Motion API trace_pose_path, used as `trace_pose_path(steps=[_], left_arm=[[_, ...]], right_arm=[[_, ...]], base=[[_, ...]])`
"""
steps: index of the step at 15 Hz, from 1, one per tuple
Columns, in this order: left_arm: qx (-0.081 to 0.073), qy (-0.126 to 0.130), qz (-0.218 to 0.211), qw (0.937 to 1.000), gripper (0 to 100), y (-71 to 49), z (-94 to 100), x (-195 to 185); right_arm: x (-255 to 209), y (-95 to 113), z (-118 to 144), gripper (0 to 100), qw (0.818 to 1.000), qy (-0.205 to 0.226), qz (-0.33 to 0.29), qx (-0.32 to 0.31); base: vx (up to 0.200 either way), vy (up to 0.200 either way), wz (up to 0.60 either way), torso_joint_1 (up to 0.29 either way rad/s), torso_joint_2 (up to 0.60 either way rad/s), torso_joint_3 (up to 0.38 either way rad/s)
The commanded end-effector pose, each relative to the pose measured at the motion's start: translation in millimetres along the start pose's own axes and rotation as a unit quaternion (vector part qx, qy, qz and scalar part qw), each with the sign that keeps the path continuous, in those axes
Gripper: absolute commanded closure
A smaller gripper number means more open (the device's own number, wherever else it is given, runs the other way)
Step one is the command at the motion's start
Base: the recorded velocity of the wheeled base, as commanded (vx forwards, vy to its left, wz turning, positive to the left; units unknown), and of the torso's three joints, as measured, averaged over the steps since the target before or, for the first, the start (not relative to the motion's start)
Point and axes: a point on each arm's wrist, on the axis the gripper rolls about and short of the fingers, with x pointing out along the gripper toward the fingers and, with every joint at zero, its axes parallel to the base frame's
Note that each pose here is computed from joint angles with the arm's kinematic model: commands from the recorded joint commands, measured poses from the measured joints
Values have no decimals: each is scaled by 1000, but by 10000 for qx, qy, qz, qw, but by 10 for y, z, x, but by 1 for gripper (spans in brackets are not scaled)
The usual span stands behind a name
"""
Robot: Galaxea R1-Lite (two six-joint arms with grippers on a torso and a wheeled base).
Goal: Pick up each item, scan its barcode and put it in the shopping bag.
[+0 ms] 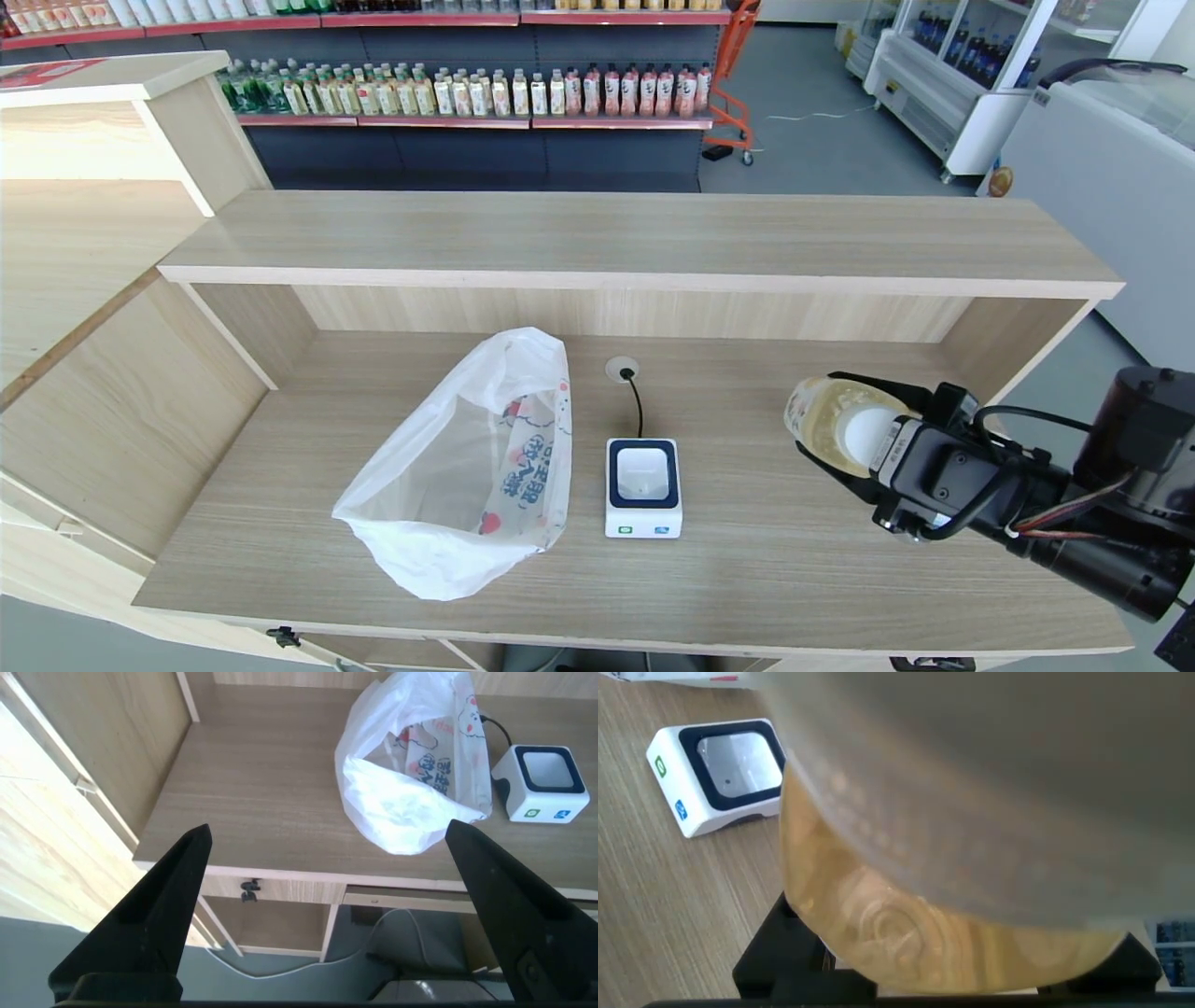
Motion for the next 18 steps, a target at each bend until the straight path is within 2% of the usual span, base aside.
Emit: trace_pose_path(steps=[1,4,8,11,16,18], left_arm=[[-6,-2,3,10000,0,0,0,0],[2,-2,3,10000,0,0,0,0],[-6,-2,3,10000,0,0,0,0],[-6,-2,3,10000,0,0,0,0],[-6,-2,3,10000,0,0,0,0],[-6,-2,3,10000,0,0,0,0]], right_arm=[[-3,-3,1,100,10000,-6,-8,-2],[-21,-29,8,100,10000,-13,-66,49],[67,-61,-170,100,9979,215,-60,600],[235,-4,-430,100,9969,-88,497,601],[395,138,-632,100,9913,-669,1126,166],[487,207,-747,100,9849,-1147,1294,-36]], base=[[0,200,0,-22,-12,7],[0,200,0,12,10,-1],[0,0,0,0,0,0],[0,0,0,0,0,0],[0,0,0,0,0,0],[0,0,0,0,0,0]])
